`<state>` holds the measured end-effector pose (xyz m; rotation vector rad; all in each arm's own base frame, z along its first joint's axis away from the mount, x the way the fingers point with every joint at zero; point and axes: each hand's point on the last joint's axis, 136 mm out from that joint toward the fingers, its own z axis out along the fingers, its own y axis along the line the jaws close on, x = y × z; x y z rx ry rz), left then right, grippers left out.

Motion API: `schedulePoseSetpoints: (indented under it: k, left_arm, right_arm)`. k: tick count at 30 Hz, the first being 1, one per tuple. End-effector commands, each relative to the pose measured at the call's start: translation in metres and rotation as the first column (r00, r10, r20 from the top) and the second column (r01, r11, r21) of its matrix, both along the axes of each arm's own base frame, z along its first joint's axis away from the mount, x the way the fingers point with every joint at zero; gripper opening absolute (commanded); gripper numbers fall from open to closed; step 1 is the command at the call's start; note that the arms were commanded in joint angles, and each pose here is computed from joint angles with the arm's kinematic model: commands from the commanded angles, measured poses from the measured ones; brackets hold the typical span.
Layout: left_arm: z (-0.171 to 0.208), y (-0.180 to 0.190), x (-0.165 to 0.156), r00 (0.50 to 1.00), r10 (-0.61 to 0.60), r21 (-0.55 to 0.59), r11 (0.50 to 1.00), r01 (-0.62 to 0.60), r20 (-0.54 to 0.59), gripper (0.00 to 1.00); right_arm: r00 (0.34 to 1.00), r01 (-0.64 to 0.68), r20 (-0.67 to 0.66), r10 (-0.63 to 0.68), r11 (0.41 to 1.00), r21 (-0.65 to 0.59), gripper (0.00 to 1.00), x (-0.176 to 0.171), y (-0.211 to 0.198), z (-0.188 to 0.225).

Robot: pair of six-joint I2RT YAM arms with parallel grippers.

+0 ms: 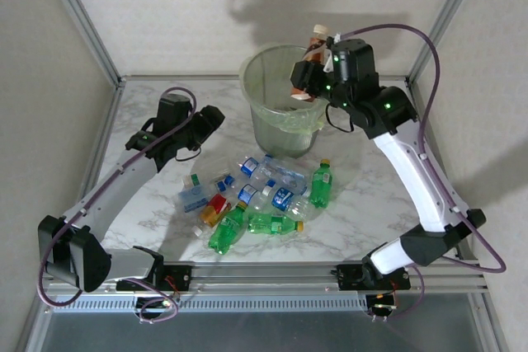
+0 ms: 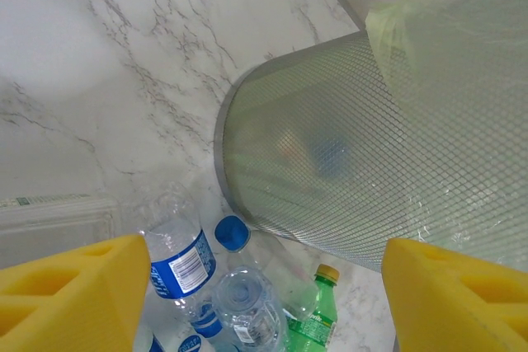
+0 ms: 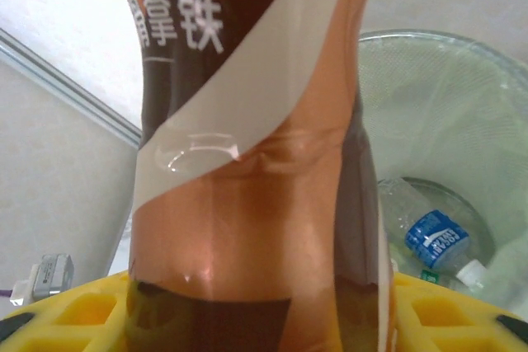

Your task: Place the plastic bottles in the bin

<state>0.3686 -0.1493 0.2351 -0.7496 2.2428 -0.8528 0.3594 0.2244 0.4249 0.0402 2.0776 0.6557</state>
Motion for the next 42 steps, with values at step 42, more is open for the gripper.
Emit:
schedulePoseSetpoints:
  k: [42]
  left_arm:
    - [0.022,0.031,-0.022,0.995,0.087,0.070,0.993,-0.091,0.058,0.76]
  right_arm:
    - [0.992,-0.089,-0.093,0.086,0.995,-0.033,0.79,0.080,0.043,-0.034]
